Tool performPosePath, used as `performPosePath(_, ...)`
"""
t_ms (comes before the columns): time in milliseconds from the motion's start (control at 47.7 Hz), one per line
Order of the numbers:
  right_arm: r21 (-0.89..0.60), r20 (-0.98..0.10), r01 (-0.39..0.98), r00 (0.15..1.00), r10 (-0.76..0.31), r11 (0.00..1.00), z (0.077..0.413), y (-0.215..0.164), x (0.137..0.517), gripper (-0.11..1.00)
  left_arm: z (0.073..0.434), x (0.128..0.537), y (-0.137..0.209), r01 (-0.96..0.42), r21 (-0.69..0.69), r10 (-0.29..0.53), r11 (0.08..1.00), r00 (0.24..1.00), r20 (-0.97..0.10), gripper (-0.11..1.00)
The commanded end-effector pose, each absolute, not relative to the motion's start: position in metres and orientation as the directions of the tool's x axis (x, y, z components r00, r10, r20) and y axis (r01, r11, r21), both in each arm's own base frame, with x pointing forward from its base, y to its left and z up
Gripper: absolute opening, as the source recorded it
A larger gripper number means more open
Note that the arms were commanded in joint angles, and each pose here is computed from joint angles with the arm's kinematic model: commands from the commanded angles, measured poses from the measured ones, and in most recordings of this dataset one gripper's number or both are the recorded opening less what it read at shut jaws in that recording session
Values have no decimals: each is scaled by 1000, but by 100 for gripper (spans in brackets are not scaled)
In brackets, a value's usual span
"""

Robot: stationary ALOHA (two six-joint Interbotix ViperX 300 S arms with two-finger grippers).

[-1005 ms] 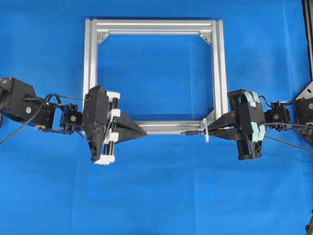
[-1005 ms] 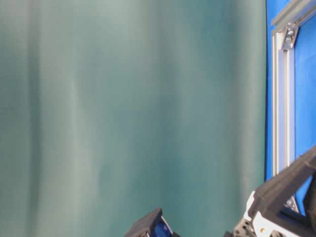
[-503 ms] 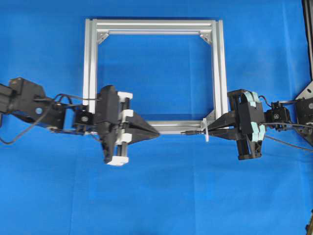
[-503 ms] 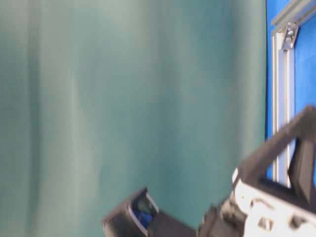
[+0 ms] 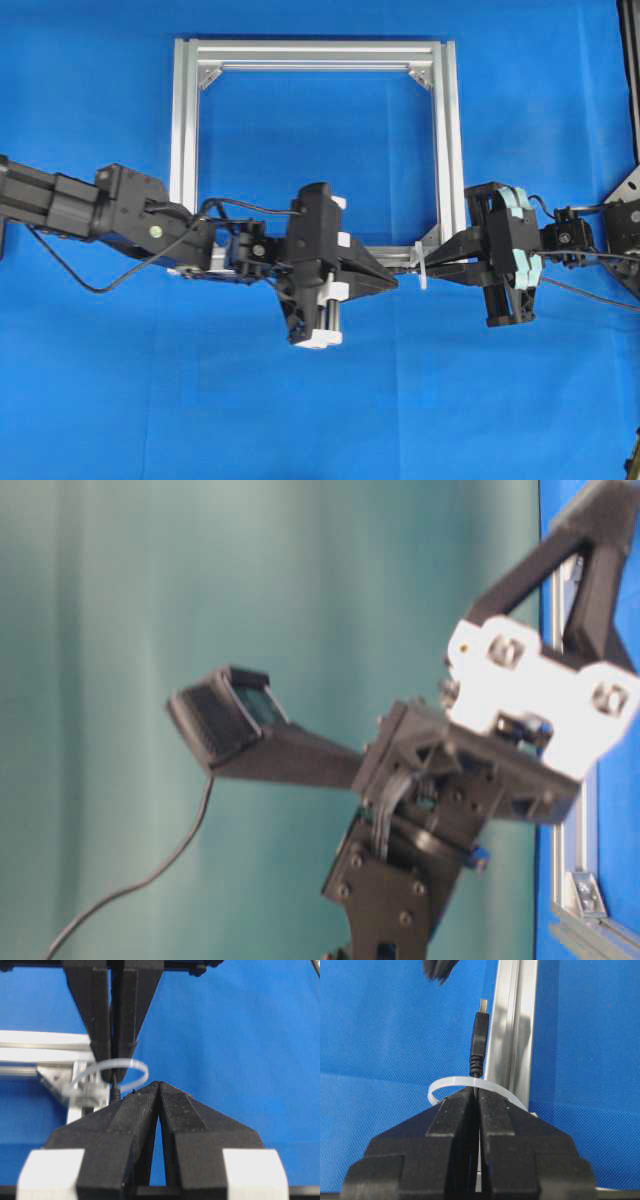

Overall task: Insert the wire through the string loop located on the right side.
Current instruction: 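Bring the open left gripper to the plug emerging from the loop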

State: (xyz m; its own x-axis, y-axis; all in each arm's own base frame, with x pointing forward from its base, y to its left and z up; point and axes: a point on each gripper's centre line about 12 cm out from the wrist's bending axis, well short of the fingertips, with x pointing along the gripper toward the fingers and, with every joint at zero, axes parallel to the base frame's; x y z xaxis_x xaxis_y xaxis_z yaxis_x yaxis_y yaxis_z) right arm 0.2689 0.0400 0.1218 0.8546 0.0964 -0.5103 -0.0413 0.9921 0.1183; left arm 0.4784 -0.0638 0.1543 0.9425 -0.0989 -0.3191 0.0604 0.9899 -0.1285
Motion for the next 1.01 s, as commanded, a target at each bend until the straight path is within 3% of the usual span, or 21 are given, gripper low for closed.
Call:
performPosePath(0,121,-481,-43,871,96,992,129,40,275,-4,172,485,-62,65,-121,-97,990,957,-275,0)
performPosePath(230,121,-481,-41,872,95,992,129,40,275,-4,171,486,-58,59,-111,-88,992,957,-277,5)
performPosePath(335,121,-481,-41,872,95,992,129,40,275,-4,172,487,-58,59,-111,-88,992,958,-274,26)
performPosePath(503,121,-482,-43,871,96,992,129,40,275,-4,172,487,-58,59,-113,-88,992,958,-272,76)
performPosePath(587,121,-482,-41,871,95,992,129,40,275,-4,172,487,-58,59,-112,-88,992,957,-275,90)
performPosePath(984,121,-481,-43,871,96,992,129,40,275,-4,135,492,-48,31,-107,-67,994,938,-341,86)
